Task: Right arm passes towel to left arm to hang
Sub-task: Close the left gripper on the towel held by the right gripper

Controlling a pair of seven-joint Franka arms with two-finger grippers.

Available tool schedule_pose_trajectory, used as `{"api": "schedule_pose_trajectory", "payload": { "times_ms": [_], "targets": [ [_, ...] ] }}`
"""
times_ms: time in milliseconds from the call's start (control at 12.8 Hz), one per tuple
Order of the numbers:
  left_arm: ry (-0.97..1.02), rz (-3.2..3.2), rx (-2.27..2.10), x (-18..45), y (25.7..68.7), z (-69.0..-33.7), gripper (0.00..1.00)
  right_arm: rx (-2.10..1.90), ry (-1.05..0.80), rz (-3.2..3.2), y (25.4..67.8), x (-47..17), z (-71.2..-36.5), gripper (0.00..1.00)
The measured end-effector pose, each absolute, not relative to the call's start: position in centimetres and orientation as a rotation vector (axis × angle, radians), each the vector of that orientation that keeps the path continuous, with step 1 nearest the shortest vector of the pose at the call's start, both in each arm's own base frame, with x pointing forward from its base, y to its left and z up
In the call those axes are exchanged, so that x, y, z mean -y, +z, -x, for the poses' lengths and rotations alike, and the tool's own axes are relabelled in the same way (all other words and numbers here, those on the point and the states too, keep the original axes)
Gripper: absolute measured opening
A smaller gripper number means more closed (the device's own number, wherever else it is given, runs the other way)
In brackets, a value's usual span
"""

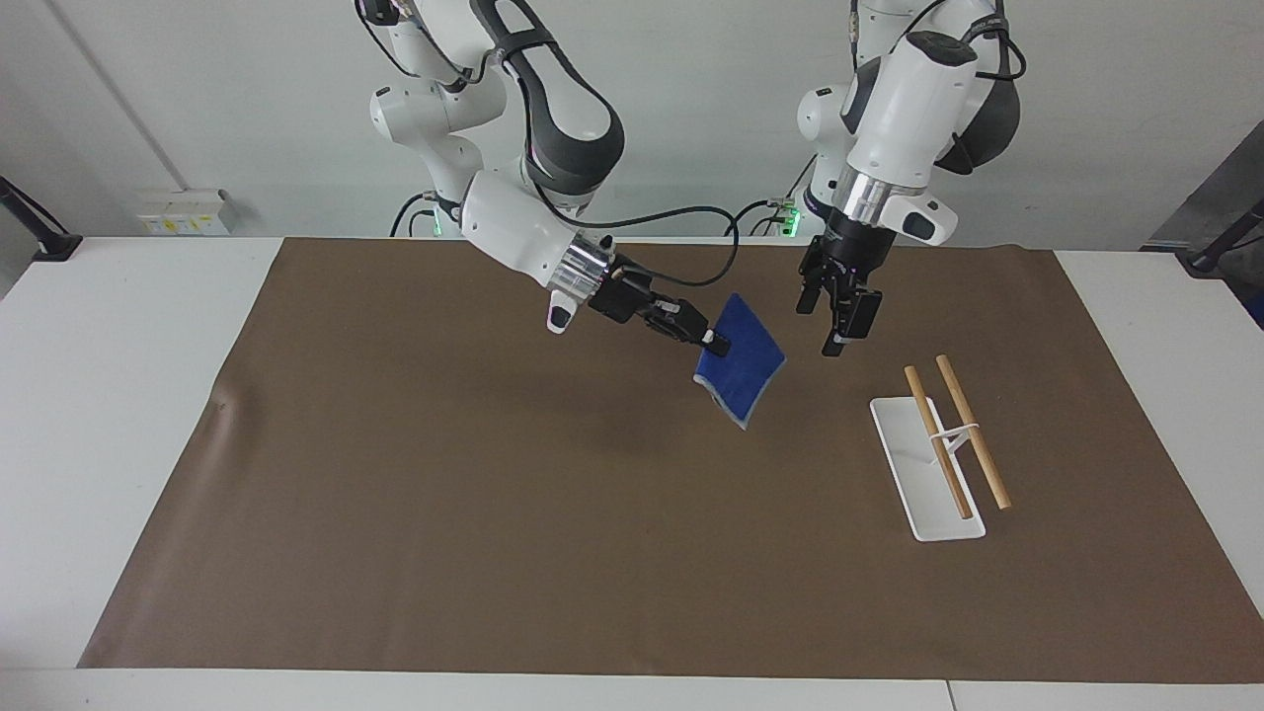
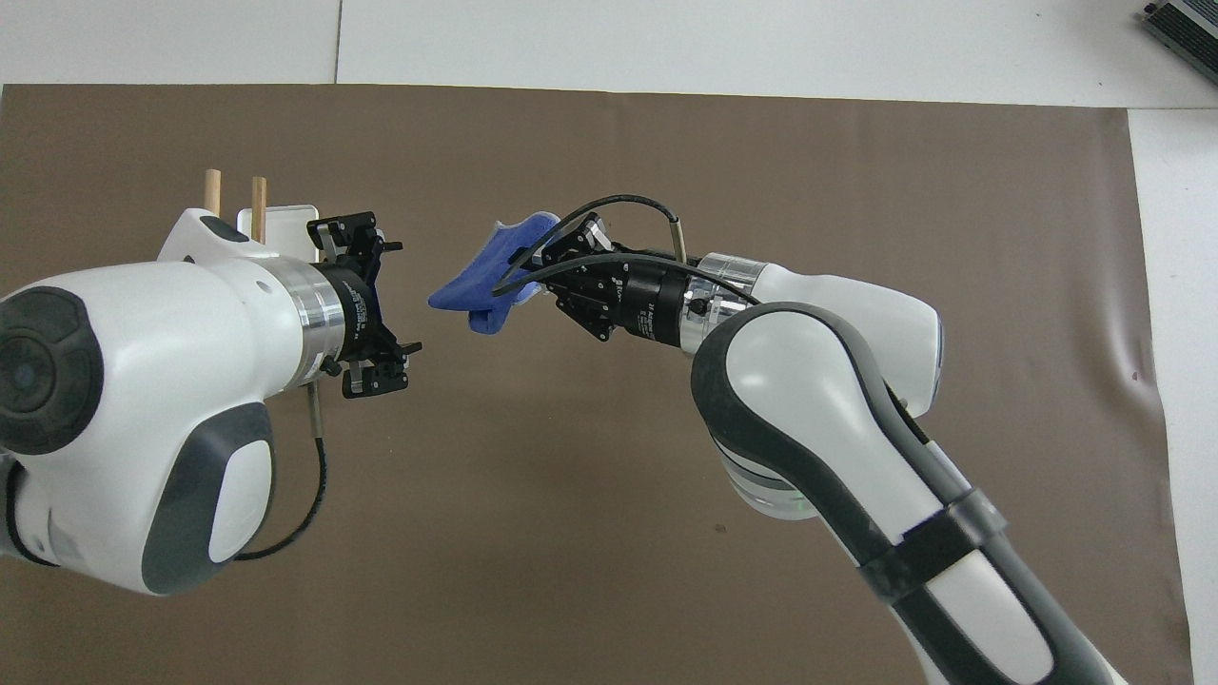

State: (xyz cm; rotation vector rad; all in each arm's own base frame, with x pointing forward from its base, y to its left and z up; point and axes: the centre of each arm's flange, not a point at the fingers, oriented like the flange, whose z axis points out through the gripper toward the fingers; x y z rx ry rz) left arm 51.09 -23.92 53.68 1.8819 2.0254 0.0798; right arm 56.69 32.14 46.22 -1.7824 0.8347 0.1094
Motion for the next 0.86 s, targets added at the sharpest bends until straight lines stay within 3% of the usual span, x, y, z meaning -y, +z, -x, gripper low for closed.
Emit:
{"api": "schedule_pose_trajectory", "payload": {
  "times_ms": [548,861],
  "targets": [
    [0.11,-1.792,-1.958,25.2,51.3,-51.5,0.96,-0.867,0.132,1.732,46.3,-32.1,-56.7,0.07],
    [0.141,-1.879,-1.867,25.4,51.2,-51.6,0.46,-0.868,0.132,1.731,46.3,-32.1,-56.7,0.07]
  ]
}}
